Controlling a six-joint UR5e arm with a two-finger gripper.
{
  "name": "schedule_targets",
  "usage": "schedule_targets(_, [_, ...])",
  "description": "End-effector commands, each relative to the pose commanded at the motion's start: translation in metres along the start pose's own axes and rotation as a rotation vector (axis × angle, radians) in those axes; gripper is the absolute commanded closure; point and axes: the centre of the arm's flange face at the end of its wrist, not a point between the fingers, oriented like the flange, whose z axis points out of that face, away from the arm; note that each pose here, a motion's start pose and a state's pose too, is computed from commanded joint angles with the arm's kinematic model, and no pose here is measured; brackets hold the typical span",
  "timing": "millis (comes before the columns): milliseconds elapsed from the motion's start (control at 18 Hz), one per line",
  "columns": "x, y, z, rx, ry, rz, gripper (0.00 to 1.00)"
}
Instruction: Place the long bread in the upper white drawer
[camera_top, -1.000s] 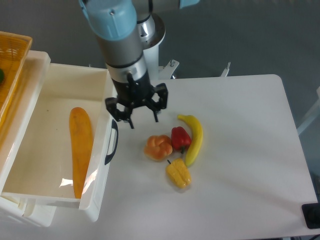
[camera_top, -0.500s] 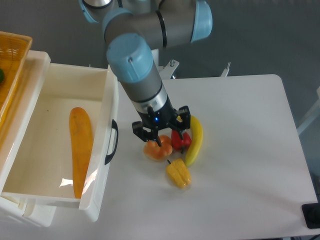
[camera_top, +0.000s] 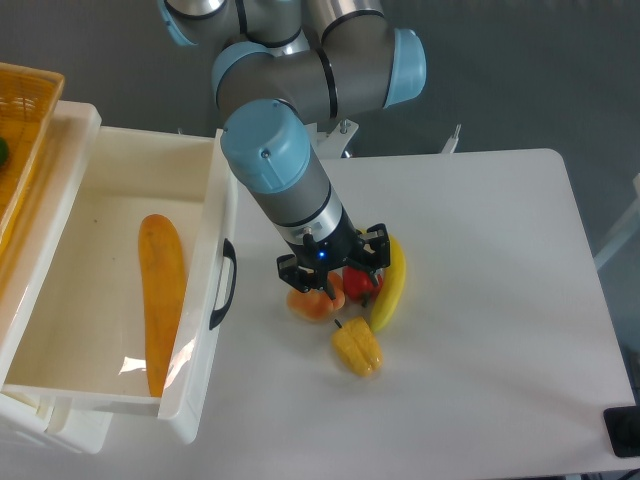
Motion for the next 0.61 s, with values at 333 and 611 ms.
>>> schedule_targets(333, [0.0007, -0.003, 0.0056, -0.007, -0.003, 0.04, 0.36])
schedule_targets(611, [-0.0005, -0.0041, 0.0026, 0.005, -0.006, 0.037, 0.36])
